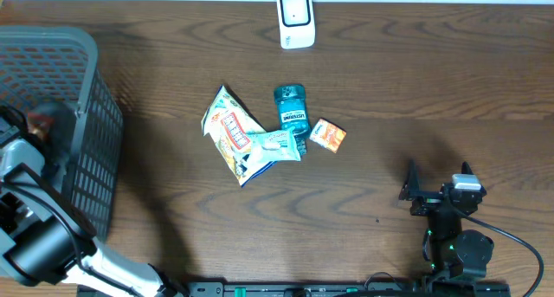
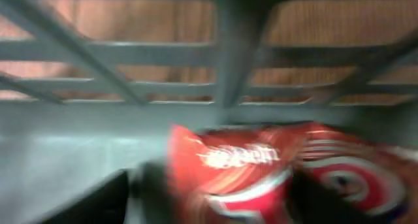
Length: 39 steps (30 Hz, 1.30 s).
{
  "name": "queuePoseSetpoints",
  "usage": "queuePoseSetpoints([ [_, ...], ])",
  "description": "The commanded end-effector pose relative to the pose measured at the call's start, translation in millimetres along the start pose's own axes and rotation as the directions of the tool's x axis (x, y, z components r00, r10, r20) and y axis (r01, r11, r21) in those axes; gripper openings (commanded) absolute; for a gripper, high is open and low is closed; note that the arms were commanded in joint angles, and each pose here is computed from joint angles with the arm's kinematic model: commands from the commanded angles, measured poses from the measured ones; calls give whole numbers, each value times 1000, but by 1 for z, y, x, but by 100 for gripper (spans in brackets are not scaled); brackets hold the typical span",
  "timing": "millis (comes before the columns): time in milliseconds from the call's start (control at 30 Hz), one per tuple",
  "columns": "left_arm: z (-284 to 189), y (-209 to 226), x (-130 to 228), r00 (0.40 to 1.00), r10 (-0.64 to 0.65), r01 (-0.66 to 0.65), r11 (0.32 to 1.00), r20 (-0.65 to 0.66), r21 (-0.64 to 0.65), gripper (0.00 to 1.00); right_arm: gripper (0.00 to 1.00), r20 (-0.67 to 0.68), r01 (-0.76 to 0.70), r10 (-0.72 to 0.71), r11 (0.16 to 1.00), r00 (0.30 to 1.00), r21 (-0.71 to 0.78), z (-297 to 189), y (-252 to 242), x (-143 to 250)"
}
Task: Scan the item barcode
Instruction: 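Lift the TOP bar up out of the basket with the left gripper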
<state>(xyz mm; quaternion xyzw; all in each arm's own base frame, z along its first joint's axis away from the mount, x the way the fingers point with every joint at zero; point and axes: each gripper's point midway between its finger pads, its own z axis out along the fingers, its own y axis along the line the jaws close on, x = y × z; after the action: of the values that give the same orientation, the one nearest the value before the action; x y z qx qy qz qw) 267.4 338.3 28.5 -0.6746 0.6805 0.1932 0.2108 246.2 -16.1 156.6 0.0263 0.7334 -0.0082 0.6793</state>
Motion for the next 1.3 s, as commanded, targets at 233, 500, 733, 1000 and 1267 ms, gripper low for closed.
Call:
queuePoseSetpoints([
  [233,-3,1,11,997,58,-58,998,-47,19,7,99,-3,-13,13,1000,1000,-12,0,3,1],
  [500,-91,-23,-30,1000,-6,1,963,21,269,7,99,-3,-13,13,1000,1000,-12,0,3,1],
  [733,-231,-12,-76,975,-132,13,840,180,542,7,99,-3,-13,13,1000,1000,-12,0,3,1],
  [1000,-392,-25,-31,986,-44,-131,412,163,902,7,99,-3,-13,13,1000,1000,-13,0,3,1],
  [1267,-478,-48,110,854,436,-273,-88,284,958,7,99,-3,-13,13,1000,1000,-12,0,3,1],
])
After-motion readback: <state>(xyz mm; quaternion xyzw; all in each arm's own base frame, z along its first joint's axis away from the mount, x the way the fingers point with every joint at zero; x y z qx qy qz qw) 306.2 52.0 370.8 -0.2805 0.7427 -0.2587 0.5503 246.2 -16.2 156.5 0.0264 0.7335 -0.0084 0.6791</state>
